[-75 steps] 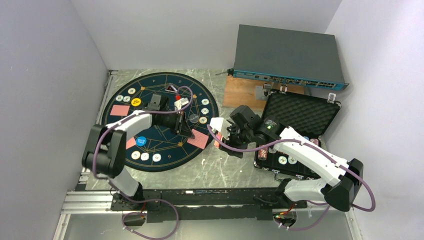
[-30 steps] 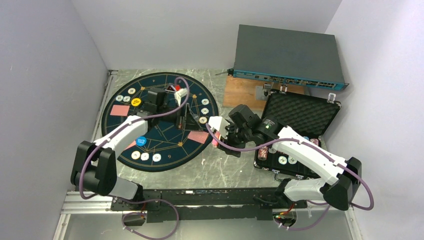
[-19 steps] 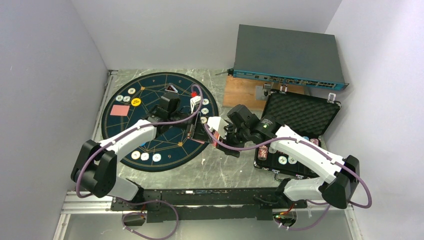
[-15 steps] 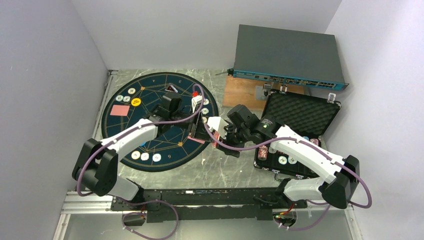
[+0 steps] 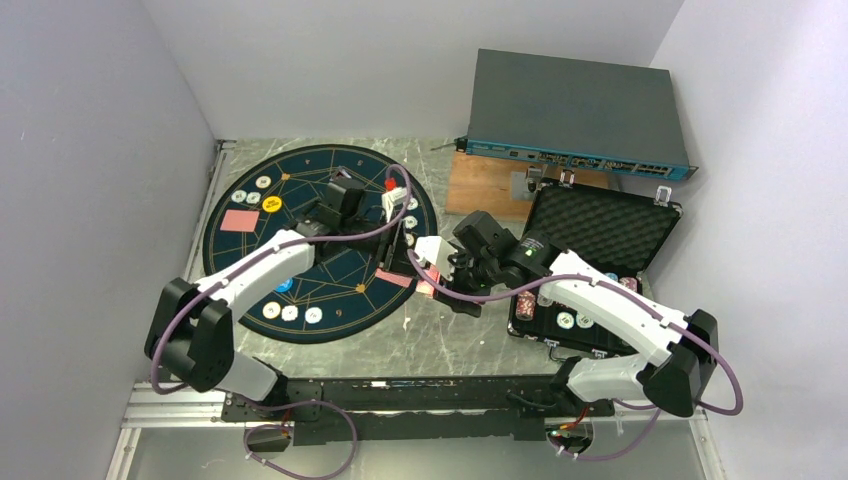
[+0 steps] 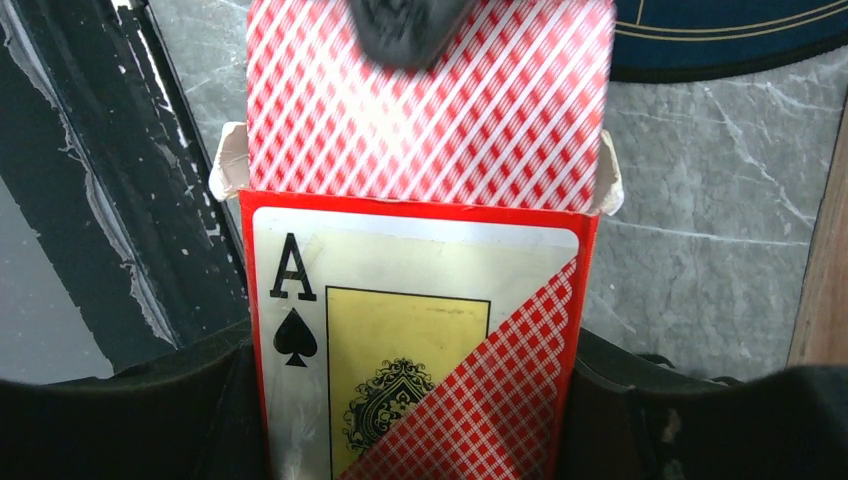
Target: Distribute texas hold em gaming equipment
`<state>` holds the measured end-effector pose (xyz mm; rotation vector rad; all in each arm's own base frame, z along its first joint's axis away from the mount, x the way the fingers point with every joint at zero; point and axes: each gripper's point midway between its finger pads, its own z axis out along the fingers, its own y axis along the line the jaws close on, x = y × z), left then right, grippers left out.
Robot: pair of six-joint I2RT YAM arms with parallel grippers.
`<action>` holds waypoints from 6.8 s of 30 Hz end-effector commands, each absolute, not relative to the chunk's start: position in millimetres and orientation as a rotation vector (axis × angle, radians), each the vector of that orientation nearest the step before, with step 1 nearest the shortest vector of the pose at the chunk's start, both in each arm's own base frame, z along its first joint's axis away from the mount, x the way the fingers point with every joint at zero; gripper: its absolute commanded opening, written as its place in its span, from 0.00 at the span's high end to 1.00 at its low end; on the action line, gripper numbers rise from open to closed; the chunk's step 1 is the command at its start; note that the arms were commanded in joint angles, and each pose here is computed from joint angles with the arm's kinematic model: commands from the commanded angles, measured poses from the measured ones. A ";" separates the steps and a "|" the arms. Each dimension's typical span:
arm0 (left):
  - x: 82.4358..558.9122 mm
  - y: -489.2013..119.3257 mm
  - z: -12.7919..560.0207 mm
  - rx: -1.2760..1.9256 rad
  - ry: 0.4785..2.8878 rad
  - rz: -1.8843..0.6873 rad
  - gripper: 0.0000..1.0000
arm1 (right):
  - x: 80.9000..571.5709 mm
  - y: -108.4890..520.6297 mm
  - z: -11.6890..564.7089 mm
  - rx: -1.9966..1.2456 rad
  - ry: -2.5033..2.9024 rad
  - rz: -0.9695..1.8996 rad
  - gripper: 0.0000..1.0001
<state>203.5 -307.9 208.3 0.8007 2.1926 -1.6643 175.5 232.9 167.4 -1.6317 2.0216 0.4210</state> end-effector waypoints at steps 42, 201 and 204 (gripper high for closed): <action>249.9 -179.3 199.8 0.483 2.220 -1.399 1.00 | 182.4 242.2 194.1 -1.566 1.903 0.432 1.00; 458.0 193.8 60.0 0.248 2.632 -0.073 0.92 | 180.9 246.4 192.6 -1.579 1.907 0.449 1.00; 466.0 207.5 62.7 0.230 2.621 0.014 0.79 | 181.6 246.8 192.2 -1.583 1.910 0.446 1.00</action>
